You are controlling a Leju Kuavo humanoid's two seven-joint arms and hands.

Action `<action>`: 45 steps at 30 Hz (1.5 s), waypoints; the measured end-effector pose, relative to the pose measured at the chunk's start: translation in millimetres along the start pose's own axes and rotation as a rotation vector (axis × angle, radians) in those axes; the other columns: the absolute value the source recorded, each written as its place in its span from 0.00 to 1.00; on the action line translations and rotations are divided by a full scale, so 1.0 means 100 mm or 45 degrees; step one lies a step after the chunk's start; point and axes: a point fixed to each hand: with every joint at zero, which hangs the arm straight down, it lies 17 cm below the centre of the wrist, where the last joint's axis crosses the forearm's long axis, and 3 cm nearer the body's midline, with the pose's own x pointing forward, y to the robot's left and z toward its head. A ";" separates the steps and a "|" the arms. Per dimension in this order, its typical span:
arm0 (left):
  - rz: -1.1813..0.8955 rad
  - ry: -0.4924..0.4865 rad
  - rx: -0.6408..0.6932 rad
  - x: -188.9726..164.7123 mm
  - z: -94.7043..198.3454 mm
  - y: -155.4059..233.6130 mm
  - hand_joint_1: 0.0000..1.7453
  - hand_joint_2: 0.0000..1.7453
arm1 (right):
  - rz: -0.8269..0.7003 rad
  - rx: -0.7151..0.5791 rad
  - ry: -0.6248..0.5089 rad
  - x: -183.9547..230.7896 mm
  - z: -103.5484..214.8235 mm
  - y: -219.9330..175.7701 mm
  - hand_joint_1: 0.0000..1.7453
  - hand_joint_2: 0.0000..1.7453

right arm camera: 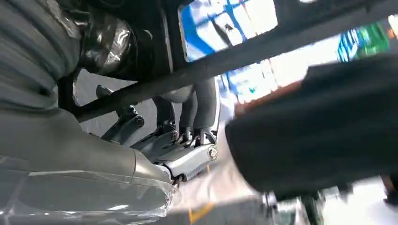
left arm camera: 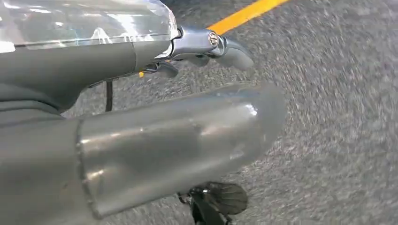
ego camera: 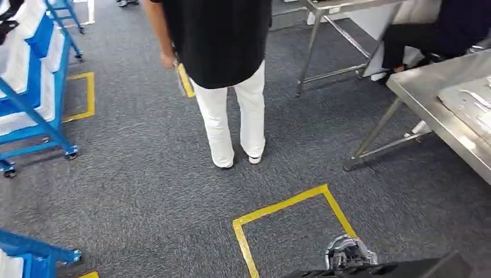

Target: Take the parts from the cabinet and place them on the table.

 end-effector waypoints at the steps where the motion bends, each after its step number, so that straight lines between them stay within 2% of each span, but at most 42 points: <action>1: -0.005 -0.007 0.007 0.02 0.00 -0.02 0.00 0.00 | -0.001 -0.012 0.003 0.02 0.04 -0.02 1.00 1.00; 12: -0.006 -0.033 0.036 0.12 -0.03 -0.26 0.00 0.00 | -0.010 -0.040 -0.041 0.32 0.17 -0.06 1.00 1.00; 45: 0.016 -0.033 0.004 0.11 -0.01 -0.34 0.00 0.00 | 0.047 -0.075 -0.038 0.39 0.17 -0.09 1.00 1.00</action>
